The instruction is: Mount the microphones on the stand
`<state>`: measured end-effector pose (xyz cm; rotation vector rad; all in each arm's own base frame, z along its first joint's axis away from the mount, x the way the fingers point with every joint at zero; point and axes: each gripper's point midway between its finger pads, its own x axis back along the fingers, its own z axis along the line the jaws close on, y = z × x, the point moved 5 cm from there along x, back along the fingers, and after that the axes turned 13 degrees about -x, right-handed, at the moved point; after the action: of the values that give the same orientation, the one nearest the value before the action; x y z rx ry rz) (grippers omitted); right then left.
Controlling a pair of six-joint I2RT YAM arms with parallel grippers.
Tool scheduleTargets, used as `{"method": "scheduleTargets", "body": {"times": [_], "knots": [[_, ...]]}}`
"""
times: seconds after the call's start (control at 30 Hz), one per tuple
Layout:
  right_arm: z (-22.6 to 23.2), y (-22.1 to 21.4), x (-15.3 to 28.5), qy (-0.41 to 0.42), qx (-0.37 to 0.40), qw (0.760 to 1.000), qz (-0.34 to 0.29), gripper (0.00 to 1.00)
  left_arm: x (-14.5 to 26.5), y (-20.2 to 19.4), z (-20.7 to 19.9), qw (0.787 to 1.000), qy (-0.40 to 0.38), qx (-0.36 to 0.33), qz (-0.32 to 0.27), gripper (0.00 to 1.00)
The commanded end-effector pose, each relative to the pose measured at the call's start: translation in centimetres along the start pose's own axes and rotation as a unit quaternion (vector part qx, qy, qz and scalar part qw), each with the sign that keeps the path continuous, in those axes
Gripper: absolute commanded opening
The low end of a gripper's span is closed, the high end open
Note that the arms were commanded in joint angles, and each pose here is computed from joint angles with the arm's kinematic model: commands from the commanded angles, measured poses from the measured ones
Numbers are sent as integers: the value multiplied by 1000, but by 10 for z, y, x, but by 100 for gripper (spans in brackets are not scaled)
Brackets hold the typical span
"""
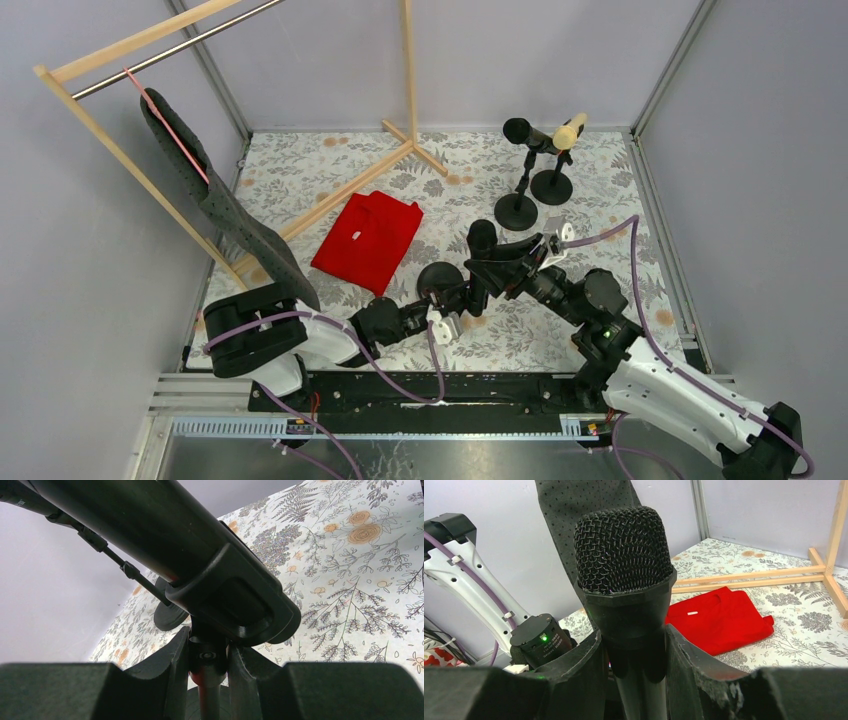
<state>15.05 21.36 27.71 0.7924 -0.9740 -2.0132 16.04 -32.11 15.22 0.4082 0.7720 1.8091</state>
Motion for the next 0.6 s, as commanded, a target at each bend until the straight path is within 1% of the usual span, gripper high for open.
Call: {"method": "scheduleTargets", "body": {"times": [0.0, 0.57], "knots": [[-39, -124, 49, -115, -115, 952, 261, 0, 2, -3, 36, 993, 109, 25, 21, 0], [-39, -145, 60, -148, -127, 941, 276, 0, 4, -5, 38, 992, 121, 28, 25, 0]]}}
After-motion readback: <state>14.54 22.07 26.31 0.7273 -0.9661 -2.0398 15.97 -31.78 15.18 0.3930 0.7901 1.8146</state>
